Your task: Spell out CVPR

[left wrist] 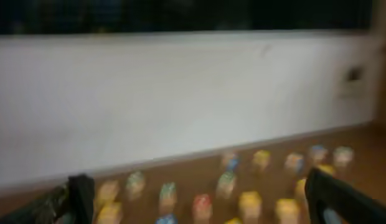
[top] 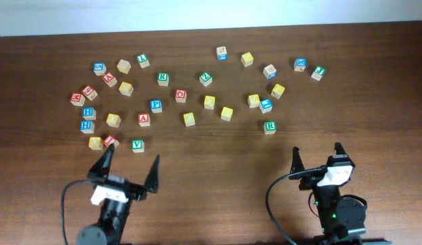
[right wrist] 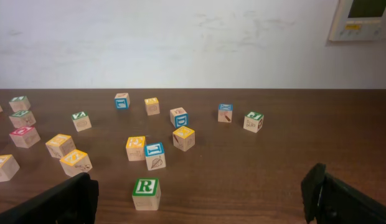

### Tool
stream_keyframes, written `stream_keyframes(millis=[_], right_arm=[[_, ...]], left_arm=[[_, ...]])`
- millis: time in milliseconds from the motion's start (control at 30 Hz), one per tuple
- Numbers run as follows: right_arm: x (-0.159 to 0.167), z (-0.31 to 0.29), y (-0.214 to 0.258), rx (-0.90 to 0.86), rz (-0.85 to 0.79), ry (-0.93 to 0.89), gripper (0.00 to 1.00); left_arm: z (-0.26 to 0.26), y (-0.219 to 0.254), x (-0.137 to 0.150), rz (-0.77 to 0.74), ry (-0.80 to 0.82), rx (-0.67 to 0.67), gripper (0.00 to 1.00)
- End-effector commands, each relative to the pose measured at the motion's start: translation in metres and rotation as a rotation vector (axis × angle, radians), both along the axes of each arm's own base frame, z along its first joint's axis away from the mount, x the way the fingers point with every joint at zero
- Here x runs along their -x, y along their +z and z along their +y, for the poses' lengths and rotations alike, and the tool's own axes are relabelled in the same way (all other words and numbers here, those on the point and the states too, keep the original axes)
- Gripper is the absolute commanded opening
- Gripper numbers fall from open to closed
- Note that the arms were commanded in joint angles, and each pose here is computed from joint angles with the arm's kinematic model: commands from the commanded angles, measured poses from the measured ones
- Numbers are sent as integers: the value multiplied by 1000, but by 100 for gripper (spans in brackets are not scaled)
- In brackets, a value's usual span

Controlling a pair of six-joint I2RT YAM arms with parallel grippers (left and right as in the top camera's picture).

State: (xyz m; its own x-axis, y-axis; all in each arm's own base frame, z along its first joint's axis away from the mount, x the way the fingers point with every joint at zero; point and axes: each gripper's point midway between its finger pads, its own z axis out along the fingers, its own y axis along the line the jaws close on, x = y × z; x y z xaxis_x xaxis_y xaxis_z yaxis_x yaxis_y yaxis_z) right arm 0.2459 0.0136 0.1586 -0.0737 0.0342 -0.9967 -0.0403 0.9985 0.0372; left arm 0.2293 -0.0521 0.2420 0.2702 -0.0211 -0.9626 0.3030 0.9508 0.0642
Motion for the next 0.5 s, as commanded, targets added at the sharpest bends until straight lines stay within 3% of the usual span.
stream_keyframes(millis=[0,67,167,233,300,367,467], right_arm=[[0,-2,-3,7,4,-8,98],[0,-2,-3,7,4,-8,98],[0,-2,-3,7,4,-8,98],[0,-2,-3,7,4,-8,98],[0,-2,-3,7,4,-8,98],[0,-2,-3,7,4,-8,98],[0,-2,-3,7,4,-8,98]], left_arm=[[-20,51,31,-233,-131,-10,99],[-11,92,45,-350,-78,7,99],[-6,139,50,-369,-48,22,99],[-6,150,30,-199,-51,33,99],[-8,145,-6,159,-60,43,99],[-34,137,-19,379,-226,33,99],[-43,129,-57,509,-291,59,99]])
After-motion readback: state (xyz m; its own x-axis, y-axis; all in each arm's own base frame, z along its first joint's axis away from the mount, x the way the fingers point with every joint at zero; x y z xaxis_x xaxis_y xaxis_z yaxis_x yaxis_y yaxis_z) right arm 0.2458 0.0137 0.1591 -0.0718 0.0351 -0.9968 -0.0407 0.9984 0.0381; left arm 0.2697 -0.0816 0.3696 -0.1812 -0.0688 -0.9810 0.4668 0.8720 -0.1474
